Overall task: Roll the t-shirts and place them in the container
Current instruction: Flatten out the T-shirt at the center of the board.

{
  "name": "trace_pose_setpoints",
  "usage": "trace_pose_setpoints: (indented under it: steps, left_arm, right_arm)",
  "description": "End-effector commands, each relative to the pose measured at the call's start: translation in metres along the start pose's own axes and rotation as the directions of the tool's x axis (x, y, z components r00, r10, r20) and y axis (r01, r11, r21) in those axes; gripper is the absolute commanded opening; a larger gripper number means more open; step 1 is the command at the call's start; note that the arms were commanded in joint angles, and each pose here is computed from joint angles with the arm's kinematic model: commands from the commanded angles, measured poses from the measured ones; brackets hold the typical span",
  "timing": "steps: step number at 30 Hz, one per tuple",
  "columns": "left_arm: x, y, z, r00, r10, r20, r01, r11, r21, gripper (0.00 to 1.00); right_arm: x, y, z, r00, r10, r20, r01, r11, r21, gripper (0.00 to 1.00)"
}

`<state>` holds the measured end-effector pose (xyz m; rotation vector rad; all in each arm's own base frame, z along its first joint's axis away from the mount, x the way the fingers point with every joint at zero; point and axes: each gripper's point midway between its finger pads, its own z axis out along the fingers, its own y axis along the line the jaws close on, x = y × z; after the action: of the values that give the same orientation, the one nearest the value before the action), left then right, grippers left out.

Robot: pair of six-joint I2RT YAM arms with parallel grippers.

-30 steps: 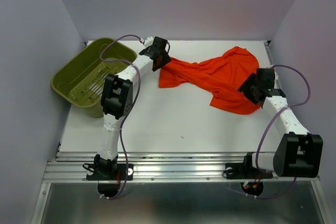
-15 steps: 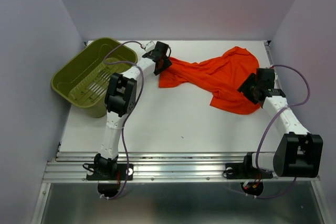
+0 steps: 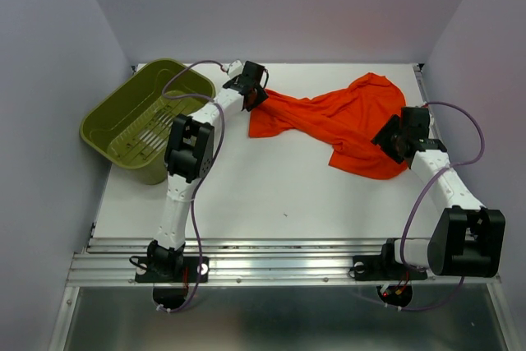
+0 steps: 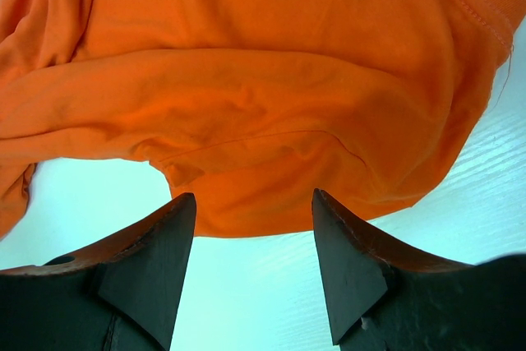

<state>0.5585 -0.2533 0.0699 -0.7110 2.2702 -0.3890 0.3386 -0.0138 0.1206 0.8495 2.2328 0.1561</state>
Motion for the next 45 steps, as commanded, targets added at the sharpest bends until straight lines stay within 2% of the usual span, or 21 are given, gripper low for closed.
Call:
trace_pose_setpoints:
  steps: [1,7,9,12,13,14,16,17,23,29,32,35,43,45]
  left_arm:
    - [-0.013,-0.016,-0.001,0.999,-0.010,0.035,0.009,0.999,0.041,0.48]
    - [-0.008,-0.016,0.002,1.000,-0.001,0.023,0.000,0.999,0.044,0.51]
    - [-0.009,-0.016,0.001,1.000,-0.002,0.025,0.001,0.999,0.047,0.49]
    - [-0.012,-0.019,-0.002,1.000,0.000,0.031,-0.002,0.999,0.054,0.26]
    - [-0.014,-0.019,-0.004,0.999,0.003,0.034,-0.004,0.999,0.054,0.24]
    - [-0.020,-0.023,-0.011,0.999,0.006,0.046,-0.009,0.998,0.061,0.12]
    - [-0.025,-0.026,-0.021,0.998,0.014,0.055,-0.018,0.997,0.071,0.06]
    - [-0.033,-0.032,-0.033,0.997,0.016,0.070,-0.022,0.996,0.087,0.00]
    - [-0.050,-0.043,-0.084,0.989,0.088,0.117,-0.102,0.987,0.122,0.00]
    - [-0.046,-0.046,-0.128,0.976,0.170,0.135,-0.189,0.972,0.141,0.00]
    - [-0.040,-0.045,-0.140,0.974,0.186,0.129,-0.205,0.966,0.156,0.00]
    - [-0.037,-0.044,-0.145,0.973,0.196,0.124,-0.215,0.963,0.164,0.00]
    - [-0.034,-0.049,-0.149,0.969,0.213,0.123,-0.232,0.957,0.172,0.00]
    - [-0.036,-0.050,-0.150,0.968,0.217,0.129,-0.237,0.956,0.174,0.00]
  right_arm:
    - [-0.013,0.010,-0.004,1.000,-0.008,0.019,0.009,1.000,-0.025,0.64]
    - [-0.013,0.011,-0.004,1.000,-0.007,0.018,0.007,1.000,-0.027,0.64]
    - [-0.013,0.011,-0.004,1.000,-0.007,0.018,0.007,1.000,-0.027,0.64]
    - [-0.013,0.011,-0.004,1.000,-0.002,0.018,0.003,1.000,-0.027,0.63]
    - [-0.013,0.011,-0.004,1.000,-0.001,0.016,0.001,1.000,-0.026,0.63]
    - [-0.013,0.011,-0.004,1.000,-0.001,0.017,0.001,1.000,-0.025,0.64]
    - [-0.014,0.010,-0.006,1.000,-0.002,0.019,0.003,1.000,-0.020,0.64]
    - [-0.013,0.009,-0.007,1.000,-0.006,0.017,0.006,1.000,-0.017,0.64]
    - [0.011,-0.003,-0.012,0.999,-0.010,-0.054,0.010,1.000,0.000,0.64]
    - [0.056,-0.014,-0.007,0.985,0.038,-0.169,-0.042,0.999,-0.017,0.68]
    - [0.070,-0.015,0.001,0.977,0.059,-0.207,-0.066,0.998,-0.025,0.73]
    - [0.073,-0.018,0.010,0.975,0.066,-0.212,-0.069,0.998,-0.008,0.73]
    - [0.085,-0.028,0.041,0.974,0.085,-0.208,-0.082,0.996,0.024,0.67]
    - [0.077,-0.026,0.051,0.983,0.095,-0.155,-0.094,0.995,0.013,0.57]
